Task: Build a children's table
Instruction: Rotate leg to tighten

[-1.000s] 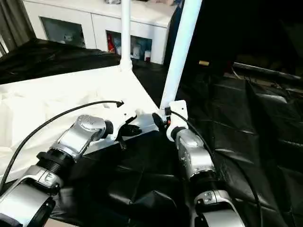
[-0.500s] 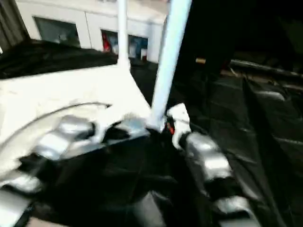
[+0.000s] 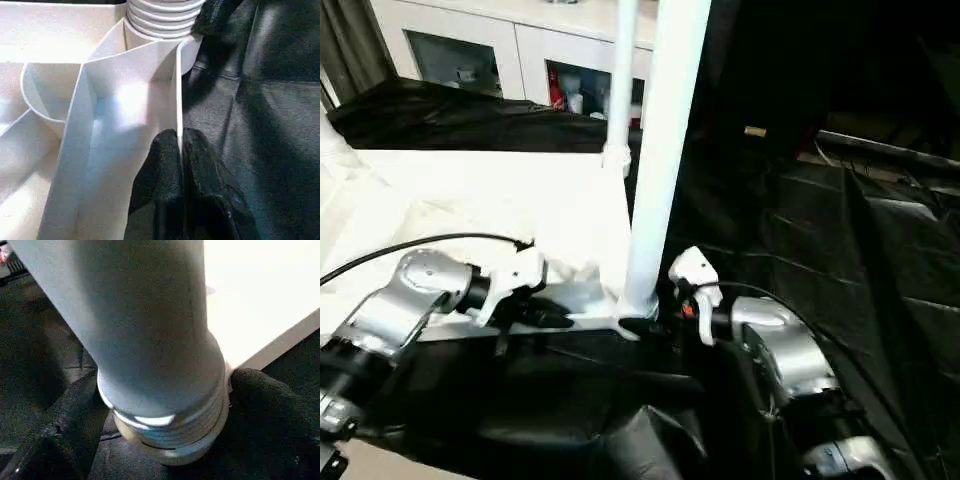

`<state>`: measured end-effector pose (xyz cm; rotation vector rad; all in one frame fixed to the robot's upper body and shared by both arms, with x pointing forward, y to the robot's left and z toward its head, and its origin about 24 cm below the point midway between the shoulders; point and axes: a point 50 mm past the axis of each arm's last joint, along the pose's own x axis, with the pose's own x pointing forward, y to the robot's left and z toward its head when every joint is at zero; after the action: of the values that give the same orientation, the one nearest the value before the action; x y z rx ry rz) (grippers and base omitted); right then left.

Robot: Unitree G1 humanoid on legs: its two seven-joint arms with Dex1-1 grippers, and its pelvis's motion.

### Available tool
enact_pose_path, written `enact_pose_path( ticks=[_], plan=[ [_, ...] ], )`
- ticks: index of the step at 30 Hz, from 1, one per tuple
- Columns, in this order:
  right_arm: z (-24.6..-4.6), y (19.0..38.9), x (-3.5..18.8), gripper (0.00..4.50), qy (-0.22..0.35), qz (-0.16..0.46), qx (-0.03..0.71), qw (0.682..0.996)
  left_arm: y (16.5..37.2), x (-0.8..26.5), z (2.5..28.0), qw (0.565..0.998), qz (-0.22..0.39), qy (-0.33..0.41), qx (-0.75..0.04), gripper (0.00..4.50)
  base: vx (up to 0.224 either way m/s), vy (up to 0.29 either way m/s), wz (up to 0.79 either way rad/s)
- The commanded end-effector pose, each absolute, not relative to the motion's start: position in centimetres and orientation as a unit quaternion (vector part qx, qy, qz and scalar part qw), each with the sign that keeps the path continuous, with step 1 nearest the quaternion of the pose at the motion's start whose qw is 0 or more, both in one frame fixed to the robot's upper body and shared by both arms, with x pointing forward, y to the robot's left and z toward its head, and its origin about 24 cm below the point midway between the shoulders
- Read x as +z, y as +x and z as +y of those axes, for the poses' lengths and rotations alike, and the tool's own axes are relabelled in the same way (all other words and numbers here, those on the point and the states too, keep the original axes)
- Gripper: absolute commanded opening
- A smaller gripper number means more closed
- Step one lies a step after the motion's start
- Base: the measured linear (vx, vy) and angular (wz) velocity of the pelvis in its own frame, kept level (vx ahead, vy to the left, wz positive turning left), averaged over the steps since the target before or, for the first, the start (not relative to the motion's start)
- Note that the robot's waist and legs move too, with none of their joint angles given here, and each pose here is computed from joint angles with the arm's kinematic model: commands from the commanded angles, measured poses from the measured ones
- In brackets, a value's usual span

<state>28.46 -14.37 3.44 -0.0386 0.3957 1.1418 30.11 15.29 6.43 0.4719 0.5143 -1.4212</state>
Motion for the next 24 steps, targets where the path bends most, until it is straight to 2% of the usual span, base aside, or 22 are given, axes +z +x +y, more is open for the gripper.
enact_pose_path(
  ticks=[1, 8, 14, 21, 24],
  plan=[
    [-14.4, 28.3, 3.9, 3.72, -0.014, 0.178, 0.548, 0.817, 29.7, 6.9, 14.5, 0.682, 0.219, 0.211, -0.665, 0.00, 0.000, 0.000, 0.00],
    [-14.4, 27.8, 3.7, 3.25, -0.008, 0.181, 0.557, 0.810, 29.5, 6.7, 14.6, 0.677, 0.224, 0.208, -0.670, 0.00, 0.000, 0.000, 0.00],
    [-14.3, 27.8, 3.5, 3.12, -0.001, 0.181, 0.551, 0.814, 29.4, 6.5, 14.4, 0.679, 0.224, 0.202, -0.670, 0.00, 0.000, 0.000, 0.00],
    [-13.8, 28.5, 2.0, 3.04, 0.019, 0.185, 0.471, 0.862, 30.8, 5.8, 12.8, 0.733, 0.210, 0.199, -0.616, 0.00, 0.000, 0.000, 0.00],
    [-13.1, 28.1, 1.4, 3.03, 0.021, 0.186, 0.470, 0.862, 30.5, 5.7, 11.9, 0.727, 0.205, 0.186, -0.628, 0.00, 0.000, 0.000, 0.00]
  ],
)
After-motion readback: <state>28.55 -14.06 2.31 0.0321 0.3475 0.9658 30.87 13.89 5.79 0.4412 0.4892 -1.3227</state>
